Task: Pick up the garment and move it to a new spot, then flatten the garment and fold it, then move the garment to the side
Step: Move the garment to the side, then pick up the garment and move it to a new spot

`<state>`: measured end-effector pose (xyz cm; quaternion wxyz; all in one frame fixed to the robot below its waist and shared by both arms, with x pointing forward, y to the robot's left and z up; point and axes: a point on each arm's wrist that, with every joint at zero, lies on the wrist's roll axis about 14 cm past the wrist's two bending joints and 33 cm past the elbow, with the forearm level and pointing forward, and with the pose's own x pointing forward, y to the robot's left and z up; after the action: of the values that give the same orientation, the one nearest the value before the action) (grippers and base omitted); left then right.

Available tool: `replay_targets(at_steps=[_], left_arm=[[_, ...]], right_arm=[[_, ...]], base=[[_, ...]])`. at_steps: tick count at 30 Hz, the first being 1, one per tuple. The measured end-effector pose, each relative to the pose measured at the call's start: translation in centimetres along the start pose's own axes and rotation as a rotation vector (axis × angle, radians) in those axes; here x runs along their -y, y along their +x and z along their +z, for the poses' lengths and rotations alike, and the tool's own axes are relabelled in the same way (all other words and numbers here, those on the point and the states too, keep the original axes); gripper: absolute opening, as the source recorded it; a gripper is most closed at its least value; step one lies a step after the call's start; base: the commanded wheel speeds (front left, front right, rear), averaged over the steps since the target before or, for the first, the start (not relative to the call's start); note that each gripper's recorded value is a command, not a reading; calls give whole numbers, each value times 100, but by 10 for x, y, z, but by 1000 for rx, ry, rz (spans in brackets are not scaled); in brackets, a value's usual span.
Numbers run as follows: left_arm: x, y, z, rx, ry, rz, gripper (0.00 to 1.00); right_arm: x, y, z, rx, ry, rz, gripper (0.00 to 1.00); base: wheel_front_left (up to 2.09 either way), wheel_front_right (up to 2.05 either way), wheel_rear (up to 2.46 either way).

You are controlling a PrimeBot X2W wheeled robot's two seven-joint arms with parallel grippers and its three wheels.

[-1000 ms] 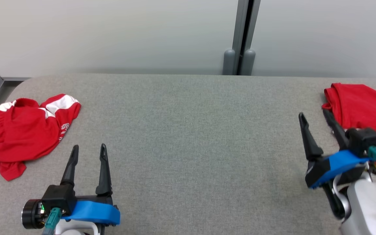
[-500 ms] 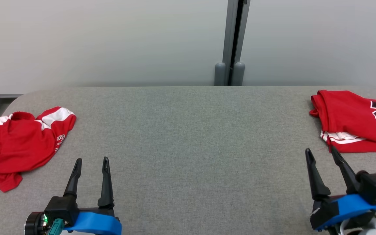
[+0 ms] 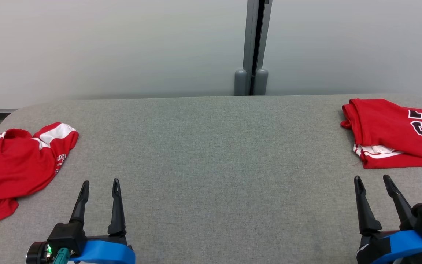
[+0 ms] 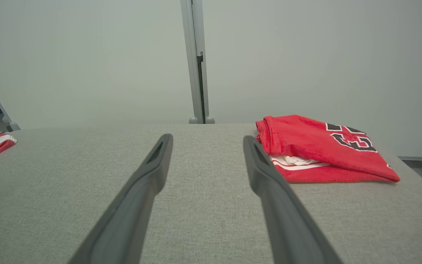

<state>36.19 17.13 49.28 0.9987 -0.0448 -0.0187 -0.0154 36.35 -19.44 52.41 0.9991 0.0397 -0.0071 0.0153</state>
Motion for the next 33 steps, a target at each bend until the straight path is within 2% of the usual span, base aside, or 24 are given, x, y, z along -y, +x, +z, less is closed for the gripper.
replay_targets(at_steps=[20, 33], left_arm=[[-12, 1, -2, -11, 14, 24, 100], [-63, -26, 13, 22, 29, 195, 100]], right_arm=[[-6, 7, -13, -32, 25, 18, 100], [-59, 34, -22, -49, 41, 173, 100]], base=[[0, 0, 0], [0, 0, 0]])
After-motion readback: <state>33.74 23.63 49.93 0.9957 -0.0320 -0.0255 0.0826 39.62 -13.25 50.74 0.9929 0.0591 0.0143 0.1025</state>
